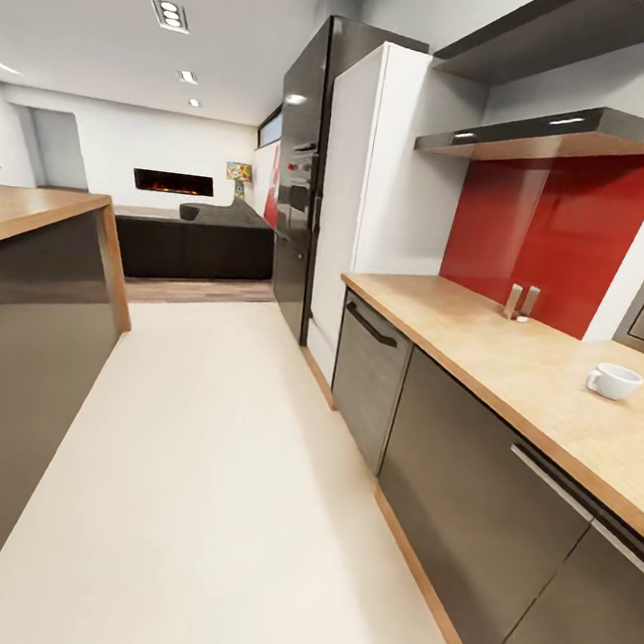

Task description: Set up a coffee station on the kitchen countertop: keep the coffee maker on the countertop, move the bottle of coffee from the kitchen shelf to the counter next to the coffee maker, place a paper coffee filter on top of the coffee maker, put the saucer next to the coffee maker with the coffee cup on the saucer, and place the electric kettle next to the coffee maker.

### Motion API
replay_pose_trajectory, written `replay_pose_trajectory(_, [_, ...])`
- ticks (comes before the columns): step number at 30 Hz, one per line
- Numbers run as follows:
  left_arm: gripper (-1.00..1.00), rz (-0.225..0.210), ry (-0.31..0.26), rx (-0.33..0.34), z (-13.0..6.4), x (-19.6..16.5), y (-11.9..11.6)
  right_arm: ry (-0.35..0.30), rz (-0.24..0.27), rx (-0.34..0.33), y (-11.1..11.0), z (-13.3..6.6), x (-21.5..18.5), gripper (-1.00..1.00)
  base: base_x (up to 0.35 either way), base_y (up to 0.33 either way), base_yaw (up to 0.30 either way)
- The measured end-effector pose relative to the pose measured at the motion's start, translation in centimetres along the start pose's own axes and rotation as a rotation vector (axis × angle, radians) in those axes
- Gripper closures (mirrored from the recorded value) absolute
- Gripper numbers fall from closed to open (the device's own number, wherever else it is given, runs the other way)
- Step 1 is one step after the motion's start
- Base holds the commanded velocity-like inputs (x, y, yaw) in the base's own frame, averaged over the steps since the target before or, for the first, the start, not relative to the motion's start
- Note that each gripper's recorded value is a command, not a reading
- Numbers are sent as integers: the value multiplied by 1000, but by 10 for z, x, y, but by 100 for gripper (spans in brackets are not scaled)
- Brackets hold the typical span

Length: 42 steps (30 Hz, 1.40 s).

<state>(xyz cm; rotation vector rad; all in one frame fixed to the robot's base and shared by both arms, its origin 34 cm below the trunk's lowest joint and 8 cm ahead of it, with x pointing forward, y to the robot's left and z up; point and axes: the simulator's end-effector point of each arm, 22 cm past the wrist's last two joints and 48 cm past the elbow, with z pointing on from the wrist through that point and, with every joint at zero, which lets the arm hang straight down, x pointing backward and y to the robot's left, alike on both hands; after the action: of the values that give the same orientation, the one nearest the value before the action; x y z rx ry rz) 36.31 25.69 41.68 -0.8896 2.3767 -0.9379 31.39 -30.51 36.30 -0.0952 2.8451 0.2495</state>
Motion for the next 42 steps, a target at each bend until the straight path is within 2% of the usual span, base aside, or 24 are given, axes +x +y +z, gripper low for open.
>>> replay_pose_trajectory(15, [-100, 1, -2, 2, 0, -1, -1, -6, -2, 2, -1, -1, -3, -100, 8, 2, -253])
replay_pose_trajectory(29, [-100, 4, -5, 3, -1, -3, -1, -8, -2, 4, -2, -1, -3, -100, 244, 142, -66])
replay_pose_trajectory(42, [-100, 4, -6, 8, 0, -3, -3, -12, -4, 5, -2, -1, -5, -100, 31, 16, -237])
